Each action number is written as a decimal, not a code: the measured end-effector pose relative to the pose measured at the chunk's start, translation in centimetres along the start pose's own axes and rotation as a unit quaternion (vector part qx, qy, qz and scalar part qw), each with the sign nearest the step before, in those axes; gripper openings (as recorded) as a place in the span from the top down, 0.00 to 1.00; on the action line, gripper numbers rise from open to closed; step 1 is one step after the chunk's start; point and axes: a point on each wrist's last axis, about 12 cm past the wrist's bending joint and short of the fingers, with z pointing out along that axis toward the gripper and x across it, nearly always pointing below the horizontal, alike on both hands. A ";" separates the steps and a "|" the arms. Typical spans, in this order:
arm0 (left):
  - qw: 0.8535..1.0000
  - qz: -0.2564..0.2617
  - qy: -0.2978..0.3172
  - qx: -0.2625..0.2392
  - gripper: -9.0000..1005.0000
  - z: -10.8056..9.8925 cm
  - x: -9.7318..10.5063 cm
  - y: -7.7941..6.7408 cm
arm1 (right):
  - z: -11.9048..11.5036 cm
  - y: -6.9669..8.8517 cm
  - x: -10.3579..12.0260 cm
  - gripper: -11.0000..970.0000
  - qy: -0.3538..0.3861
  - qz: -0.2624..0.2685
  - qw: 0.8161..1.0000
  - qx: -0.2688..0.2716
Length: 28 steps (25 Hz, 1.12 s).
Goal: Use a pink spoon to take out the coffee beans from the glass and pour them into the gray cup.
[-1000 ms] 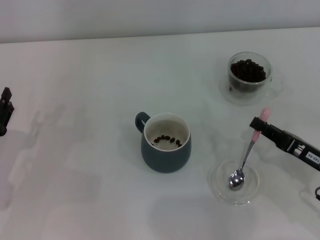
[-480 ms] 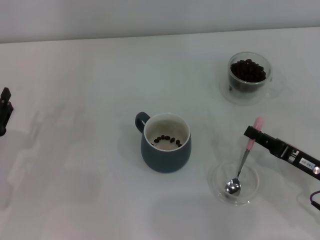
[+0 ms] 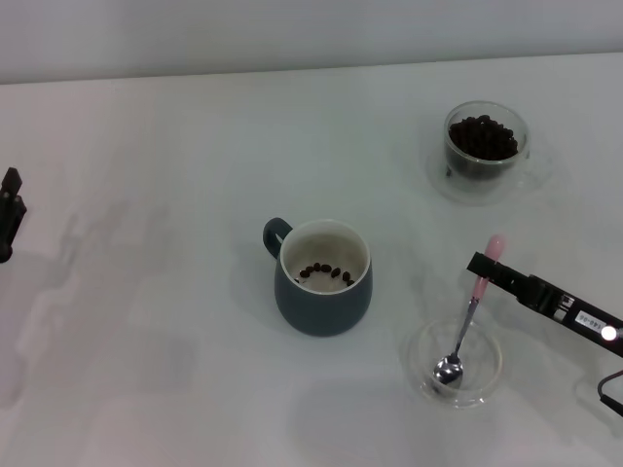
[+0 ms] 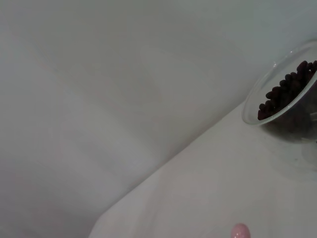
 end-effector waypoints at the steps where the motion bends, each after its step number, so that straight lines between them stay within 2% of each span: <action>1: 1.000 0.000 0.001 0.000 0.41 0.0 0.0 0.0 | 0.0 0.0 0.0 0.84 0.000 0.000 1.000 0.000; 16: 1.000 0.001 0.001 -0.001 0.41 0.0 0.0 0.1 | 0.3 -0.4 -0.2 0.84 0.008 0.004 1.000 0.016; 22: 1.000 0.001 -0.001 -0.001 0.41 0.0 0.0 0.2 | 0.3 -0.4 -0.4 0.76 0.007 0.004 1.000 0.015; 28: 1.000 0.002 0.001 -0.007 0.41 -0.1 0.0 0.4 | 0.0 -0.1 -2.1 0.76 -0.027 -0.013 1.000 -0.005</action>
